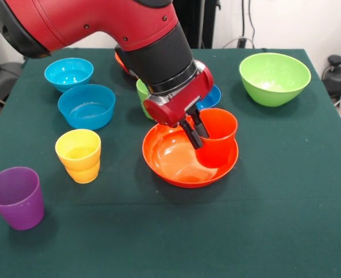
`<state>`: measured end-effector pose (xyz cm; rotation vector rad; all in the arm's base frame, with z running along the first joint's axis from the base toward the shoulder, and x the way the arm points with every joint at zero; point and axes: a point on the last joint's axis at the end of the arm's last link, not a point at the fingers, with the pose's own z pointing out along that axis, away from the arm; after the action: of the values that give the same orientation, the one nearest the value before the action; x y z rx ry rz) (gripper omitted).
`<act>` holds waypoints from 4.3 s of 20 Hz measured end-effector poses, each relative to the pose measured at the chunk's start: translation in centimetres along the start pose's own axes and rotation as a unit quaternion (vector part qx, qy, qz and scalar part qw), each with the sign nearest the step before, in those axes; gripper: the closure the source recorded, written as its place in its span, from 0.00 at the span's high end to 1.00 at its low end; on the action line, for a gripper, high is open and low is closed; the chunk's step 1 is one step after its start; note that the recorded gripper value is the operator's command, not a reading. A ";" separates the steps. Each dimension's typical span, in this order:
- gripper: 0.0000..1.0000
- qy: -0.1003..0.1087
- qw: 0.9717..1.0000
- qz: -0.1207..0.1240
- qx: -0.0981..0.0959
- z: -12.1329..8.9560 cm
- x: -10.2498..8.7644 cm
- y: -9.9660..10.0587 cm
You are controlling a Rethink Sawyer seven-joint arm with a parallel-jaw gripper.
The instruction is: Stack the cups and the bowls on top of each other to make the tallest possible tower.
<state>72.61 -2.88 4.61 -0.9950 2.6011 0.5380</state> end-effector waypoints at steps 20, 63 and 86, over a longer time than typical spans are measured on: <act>0.00 0.011 1.000 -0.015 0.008 1.5 1.0 0.2; 1.00 0.006 0.998 -0.045 0.039 -1.7 -2.5 0.3; 1.00 0.022 0.997 -0.073 0.005 -3.9 -10.6 5.4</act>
<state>75.90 5.12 13.64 -1.1942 2.5407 0.4718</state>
